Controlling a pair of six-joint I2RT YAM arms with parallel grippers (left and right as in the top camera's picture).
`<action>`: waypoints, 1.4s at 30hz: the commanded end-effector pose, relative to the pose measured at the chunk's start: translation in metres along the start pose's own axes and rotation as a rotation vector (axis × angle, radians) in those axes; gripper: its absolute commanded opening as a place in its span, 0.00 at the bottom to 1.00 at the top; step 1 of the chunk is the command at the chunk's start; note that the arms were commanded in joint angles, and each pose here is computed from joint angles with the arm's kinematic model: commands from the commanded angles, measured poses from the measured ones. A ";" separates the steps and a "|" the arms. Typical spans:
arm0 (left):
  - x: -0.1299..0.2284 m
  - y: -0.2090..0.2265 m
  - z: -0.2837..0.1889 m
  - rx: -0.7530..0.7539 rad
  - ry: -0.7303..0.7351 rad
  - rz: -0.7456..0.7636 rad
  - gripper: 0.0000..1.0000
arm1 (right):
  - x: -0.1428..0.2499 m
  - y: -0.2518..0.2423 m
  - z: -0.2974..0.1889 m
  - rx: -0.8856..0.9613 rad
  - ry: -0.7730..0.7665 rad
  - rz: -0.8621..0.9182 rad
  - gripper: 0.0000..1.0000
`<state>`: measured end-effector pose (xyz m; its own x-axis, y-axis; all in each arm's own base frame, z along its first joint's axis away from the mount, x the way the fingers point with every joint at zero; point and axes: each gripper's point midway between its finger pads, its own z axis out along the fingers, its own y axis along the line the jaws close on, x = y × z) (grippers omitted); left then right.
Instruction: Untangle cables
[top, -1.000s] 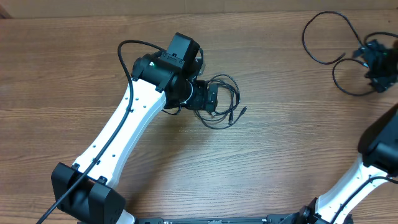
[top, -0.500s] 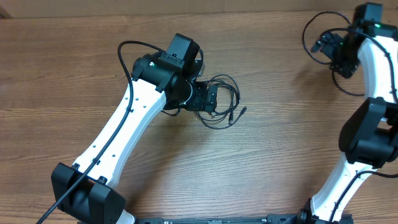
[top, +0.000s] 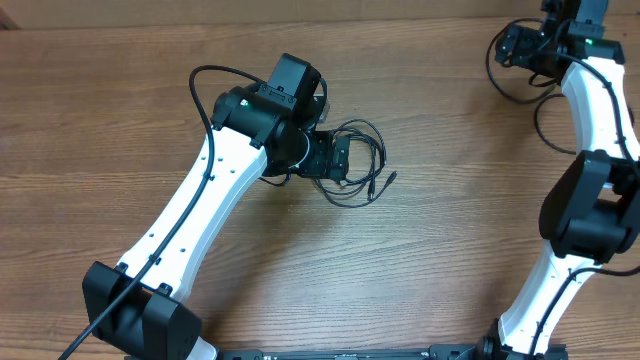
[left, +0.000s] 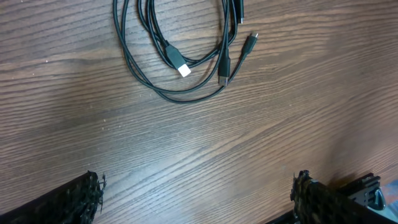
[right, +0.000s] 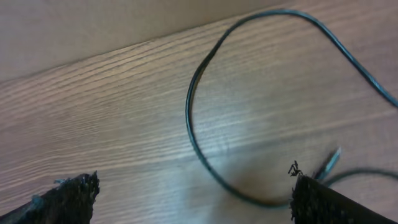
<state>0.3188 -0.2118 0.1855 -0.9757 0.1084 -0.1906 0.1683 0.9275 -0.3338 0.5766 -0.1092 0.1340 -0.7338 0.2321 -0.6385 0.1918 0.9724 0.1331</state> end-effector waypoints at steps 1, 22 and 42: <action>-0.001 -0.001 0.004 -0.004 0.001 0.010 1.00 | 0.014 -0.005 0.027 0.003 0.028 -0.073 1.00; -0.004 -0.003 0.004 0.002 -0.014 0.015 1.00 | 0.067 -0.016 0.090 0.005 0.143 -0.066 0.69; -0.004 -0.003 0.004 0.002 -0.014 0.015 1.00 | 0.071 -0.020 0.083 0.032 0.188 -0.049 0.04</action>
<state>0.3237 -0.2143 0.1872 -0.9714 0.1062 -0.2126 0.1755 0.9238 -0.3403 0.5687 -0.1081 0.0079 -0.8659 0.1832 -0.4654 0.1560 0.9830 0.0968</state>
